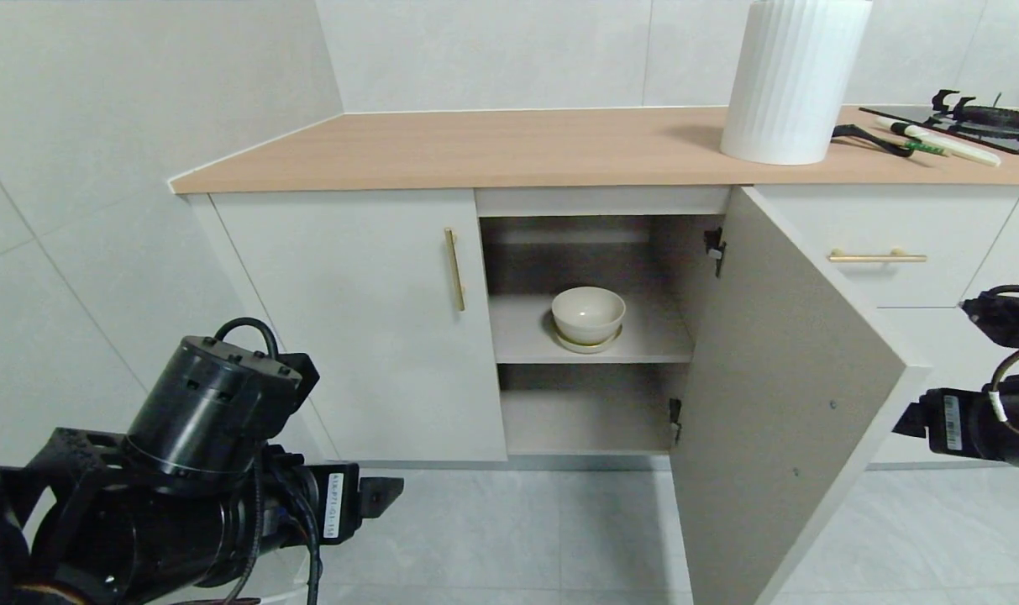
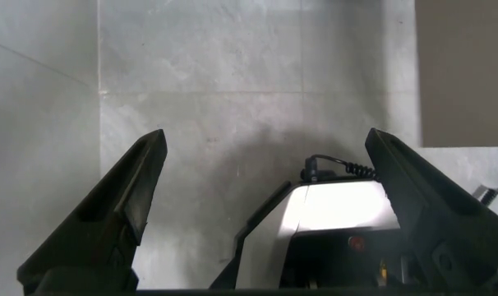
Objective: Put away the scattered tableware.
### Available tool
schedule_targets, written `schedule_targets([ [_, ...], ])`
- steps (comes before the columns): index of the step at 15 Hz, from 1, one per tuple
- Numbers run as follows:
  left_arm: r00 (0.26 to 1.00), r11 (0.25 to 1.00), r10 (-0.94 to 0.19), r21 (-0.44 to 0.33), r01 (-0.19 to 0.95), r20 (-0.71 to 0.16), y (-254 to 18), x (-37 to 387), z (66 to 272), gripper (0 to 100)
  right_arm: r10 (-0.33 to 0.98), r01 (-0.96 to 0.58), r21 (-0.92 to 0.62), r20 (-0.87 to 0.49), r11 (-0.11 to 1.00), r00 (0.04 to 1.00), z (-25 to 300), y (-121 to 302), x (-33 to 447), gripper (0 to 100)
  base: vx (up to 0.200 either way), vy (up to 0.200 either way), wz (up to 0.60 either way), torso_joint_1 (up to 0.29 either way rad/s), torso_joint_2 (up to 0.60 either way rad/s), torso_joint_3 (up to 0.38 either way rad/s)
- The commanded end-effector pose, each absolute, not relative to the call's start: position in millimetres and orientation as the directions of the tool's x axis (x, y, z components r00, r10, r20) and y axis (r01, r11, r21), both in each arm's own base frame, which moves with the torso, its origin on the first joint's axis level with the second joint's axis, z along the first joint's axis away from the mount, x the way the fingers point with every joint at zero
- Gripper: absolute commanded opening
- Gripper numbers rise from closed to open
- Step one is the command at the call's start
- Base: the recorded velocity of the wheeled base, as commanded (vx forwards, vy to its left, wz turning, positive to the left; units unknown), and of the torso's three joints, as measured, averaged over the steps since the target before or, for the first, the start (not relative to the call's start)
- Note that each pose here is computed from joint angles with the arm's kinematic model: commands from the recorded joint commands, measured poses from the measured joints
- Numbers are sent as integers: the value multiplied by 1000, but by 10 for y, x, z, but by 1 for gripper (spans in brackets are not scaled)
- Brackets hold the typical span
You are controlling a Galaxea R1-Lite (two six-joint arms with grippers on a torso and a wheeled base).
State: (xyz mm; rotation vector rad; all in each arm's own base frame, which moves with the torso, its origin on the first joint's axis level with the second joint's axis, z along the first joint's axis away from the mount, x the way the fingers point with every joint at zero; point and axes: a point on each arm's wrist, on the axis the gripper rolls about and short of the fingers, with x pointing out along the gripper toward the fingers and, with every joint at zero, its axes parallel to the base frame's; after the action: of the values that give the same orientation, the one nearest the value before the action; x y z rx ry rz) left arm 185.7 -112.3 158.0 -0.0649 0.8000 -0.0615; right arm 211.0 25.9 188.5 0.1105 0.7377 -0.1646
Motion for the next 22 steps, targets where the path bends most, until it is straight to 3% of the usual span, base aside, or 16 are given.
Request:
schedule_targets([
  [1, 698, 996, -81, -84, 31, -712, -1122, 1854, 1587, 100, -43, 128, 71, -695, 989, 718, 1826, 479, 2111, 100, 0, 0, 0, 0, 0, 0],
  [6, 701, 996, -84, -86, 33, -708, -1117, 1845, 1600, 100, 65, 56, 165, -647, 985, 759, 1662, 822, 2209, 100, 0, 0, 0, 0, 0, 0],
  [12, 709, 995, -91, -92, 38, -699, -1110, 1823, 1630, 100, 100, 21, 181, -633, 983, 768, 1543, 945, 2271, 100, 0, 0, 0, 0, 0, 0],
  [22, 721, 994, -103, -87, 59, -685, -1091, 1782, 1671, 100, 205, -101, 211, -563, 972, 801, 1380, 1389, 2910, 100, 0, 0, 0, 0, 0, 0],
])
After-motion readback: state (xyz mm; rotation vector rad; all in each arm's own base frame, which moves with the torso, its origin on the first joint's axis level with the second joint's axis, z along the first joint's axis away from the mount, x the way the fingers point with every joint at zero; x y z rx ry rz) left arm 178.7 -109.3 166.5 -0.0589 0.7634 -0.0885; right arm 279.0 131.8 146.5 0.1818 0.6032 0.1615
